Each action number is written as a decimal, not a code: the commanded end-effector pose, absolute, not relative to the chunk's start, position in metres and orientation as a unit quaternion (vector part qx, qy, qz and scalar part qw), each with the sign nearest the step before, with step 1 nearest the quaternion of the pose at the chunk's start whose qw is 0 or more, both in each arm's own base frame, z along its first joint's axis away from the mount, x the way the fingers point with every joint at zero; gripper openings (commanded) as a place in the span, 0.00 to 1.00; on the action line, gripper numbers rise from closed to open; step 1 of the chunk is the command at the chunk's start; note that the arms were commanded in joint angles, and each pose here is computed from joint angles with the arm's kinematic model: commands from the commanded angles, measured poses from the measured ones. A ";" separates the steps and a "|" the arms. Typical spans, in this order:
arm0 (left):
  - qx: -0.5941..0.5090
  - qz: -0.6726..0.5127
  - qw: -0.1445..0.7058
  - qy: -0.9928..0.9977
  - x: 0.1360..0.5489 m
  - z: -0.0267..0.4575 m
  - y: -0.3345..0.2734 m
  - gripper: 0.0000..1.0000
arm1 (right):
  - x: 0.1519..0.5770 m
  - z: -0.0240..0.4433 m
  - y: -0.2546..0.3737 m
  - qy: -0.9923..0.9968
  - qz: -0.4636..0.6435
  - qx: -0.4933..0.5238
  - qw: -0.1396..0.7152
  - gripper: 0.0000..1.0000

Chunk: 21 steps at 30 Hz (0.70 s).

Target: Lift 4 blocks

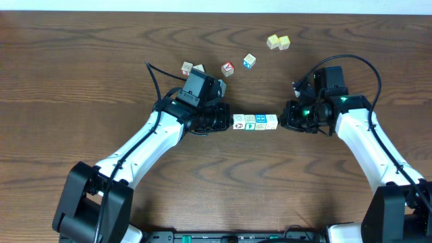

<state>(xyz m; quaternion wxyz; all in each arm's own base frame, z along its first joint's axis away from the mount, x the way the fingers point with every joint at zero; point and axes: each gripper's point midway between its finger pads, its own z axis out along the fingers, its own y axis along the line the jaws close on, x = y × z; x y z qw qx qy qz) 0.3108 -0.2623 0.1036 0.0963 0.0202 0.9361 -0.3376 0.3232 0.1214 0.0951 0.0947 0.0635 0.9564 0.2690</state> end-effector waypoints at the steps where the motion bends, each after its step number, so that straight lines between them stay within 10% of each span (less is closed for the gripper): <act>1: 0.057 -0.393 0.074 0.915 0.292 0.123 -0.289 0.07 | 0.311 0.121 0.174 0.925 0.374 0.017 0.062 0.01; 21: 0.048 -0.380 0.065 0.921 0.294 0.110 -0.288 0.07 | 0.311 0.121 0.174 0.925 0.374 0.016 0.064 0.01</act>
